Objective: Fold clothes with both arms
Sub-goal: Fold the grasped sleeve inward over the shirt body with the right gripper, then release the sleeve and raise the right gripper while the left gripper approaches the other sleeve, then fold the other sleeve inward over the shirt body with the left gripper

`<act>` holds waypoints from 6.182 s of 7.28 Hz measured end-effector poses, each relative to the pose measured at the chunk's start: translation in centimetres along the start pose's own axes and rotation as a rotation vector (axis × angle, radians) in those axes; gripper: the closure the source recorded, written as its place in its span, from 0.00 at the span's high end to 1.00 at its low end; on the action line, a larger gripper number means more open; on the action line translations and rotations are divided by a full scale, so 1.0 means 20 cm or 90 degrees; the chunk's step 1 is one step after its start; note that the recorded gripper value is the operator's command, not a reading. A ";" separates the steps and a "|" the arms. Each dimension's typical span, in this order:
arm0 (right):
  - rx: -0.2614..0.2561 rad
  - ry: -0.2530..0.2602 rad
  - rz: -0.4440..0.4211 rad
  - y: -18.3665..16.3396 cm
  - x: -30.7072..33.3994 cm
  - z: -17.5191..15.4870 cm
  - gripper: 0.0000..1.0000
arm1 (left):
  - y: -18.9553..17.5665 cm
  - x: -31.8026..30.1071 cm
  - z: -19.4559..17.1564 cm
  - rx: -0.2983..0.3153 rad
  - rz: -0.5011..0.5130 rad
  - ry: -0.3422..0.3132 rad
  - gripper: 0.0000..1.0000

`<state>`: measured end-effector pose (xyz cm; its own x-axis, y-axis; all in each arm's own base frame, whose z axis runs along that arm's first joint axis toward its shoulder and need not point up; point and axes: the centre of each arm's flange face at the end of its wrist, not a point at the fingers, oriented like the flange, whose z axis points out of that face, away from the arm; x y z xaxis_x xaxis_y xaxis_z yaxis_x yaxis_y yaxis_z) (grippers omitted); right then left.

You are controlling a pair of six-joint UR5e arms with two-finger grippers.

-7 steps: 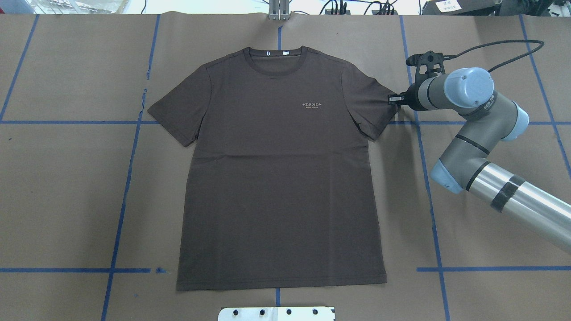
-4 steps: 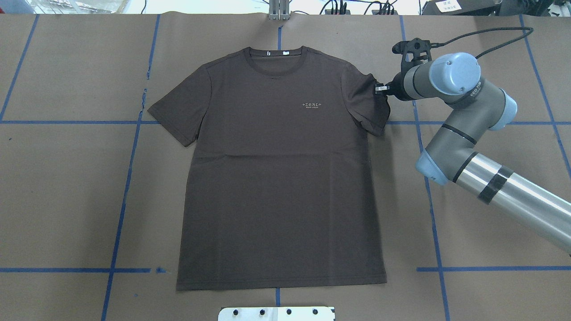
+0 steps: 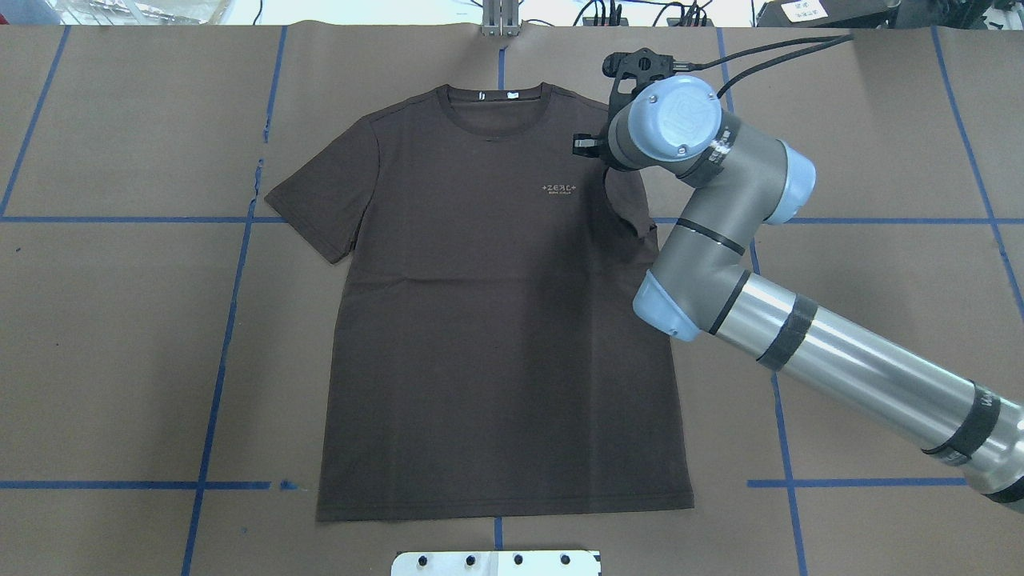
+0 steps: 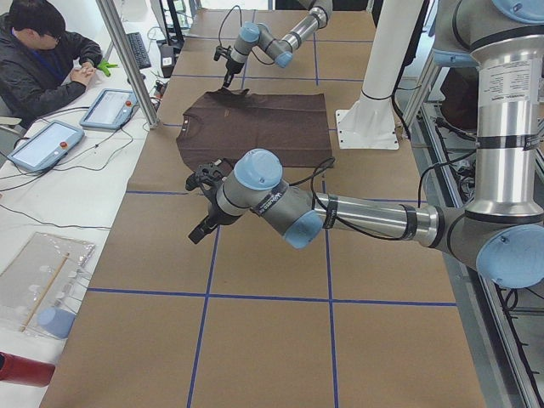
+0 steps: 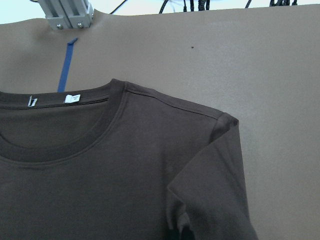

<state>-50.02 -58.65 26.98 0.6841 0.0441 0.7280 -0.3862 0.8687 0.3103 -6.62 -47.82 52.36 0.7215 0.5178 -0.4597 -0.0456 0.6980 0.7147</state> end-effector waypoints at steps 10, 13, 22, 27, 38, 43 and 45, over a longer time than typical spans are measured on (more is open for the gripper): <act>-0.137 -0.063 -0.109 -0.51 0.34 -0.39 1.00 | -0.52 0.43 0.32 0.016 -0.101 0.090 0.90; -0.156 -0.080 -0.159 -0.58 0.70 -0.47 1.00 | -0.79 0.85 0.74 0.000 -0.293 0.075 0.53; -0.156 -0.077 -0.166 -0.56 0.78 -0.48 1.00 | -0.79 1.44 1.62 -0.029 -0.453 0.002 0.48; -0.159 -0.072 -0.165 -0.55 0.81 -0.46 1.00 | -0.72 1.57 1.68 -0.050 -0.438 0.007 0.46; -0.159 -0.071 -0.165 -0.52 0.85 -0.47 1.00 | -0.73 1.63 1.69 -0.031 -0.424 -0.005 0.00; -0.157 -0.071 -0.163 -0.52 0.85 -0.48 1.00 | -1.27 2.11 1.49 -0.081 -0.463 -0.031 0.00; -0.155 -0.074 -0.162 -0.51 0.84 -0.49 1.00 | -1.42 2.29 1.51 -0.095 -0.482 -0.034 0.00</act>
<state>-28.49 -61.98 29.93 0.6596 -0.2328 0.7147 -0.0439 0.9373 0.3458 48.61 -58.94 27.02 0.6251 -0.1485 -0.7663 0.3834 0.9136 0.1357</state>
